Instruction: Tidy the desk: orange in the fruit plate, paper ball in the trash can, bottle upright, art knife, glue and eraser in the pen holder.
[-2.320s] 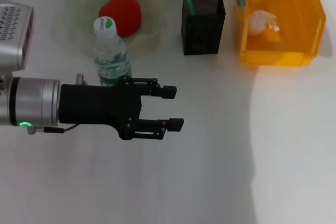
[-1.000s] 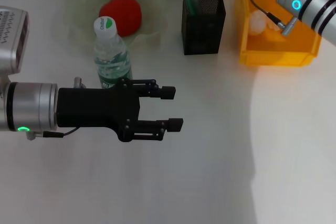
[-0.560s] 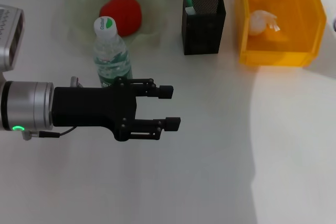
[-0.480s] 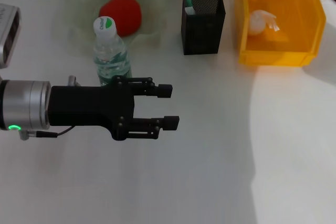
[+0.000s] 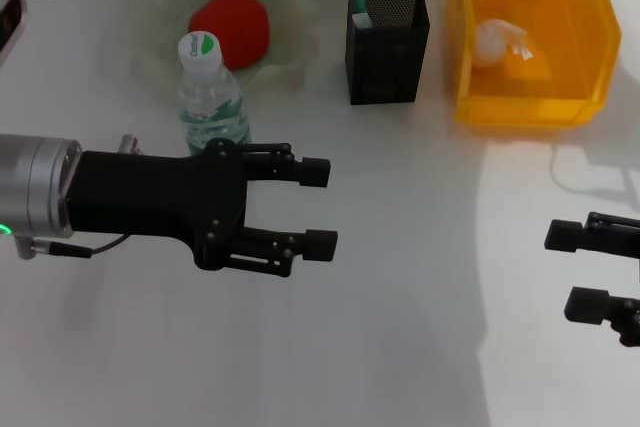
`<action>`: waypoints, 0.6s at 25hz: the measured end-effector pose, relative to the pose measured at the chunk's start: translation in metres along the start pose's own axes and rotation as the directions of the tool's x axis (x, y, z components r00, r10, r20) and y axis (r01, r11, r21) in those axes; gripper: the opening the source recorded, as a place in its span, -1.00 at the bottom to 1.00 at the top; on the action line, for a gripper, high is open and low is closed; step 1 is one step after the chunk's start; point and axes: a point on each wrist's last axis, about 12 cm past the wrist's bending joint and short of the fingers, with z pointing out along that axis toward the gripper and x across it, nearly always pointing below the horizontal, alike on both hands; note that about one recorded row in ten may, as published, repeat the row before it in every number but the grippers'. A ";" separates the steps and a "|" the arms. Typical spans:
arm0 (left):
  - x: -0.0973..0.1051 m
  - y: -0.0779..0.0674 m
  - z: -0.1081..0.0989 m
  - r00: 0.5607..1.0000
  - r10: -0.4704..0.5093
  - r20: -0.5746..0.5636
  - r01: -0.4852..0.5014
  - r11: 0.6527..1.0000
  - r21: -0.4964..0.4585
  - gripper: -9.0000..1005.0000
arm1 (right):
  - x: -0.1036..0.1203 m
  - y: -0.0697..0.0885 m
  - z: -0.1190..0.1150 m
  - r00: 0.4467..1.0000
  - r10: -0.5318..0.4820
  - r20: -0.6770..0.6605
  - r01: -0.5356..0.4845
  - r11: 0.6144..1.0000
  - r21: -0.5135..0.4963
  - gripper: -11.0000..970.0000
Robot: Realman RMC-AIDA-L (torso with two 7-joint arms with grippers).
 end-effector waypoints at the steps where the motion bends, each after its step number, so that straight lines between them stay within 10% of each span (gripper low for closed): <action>1: -0.001 0.000 0.000 1.000 -0.003 -0.001 0.003 1.000 0.003 0.49 | 0.001 0.000 0.002 1.000 -0.004 0.003 0.004 1.000 -0.001 0.54; 15: -0.001 0.000 0.004 1.000 0.005 0.000 -0.005 1.000 0.005 0.58 | 0.005 -0.002 0.023 1.000 -0.017 0.002 0.018 0.999 -0.051 0.54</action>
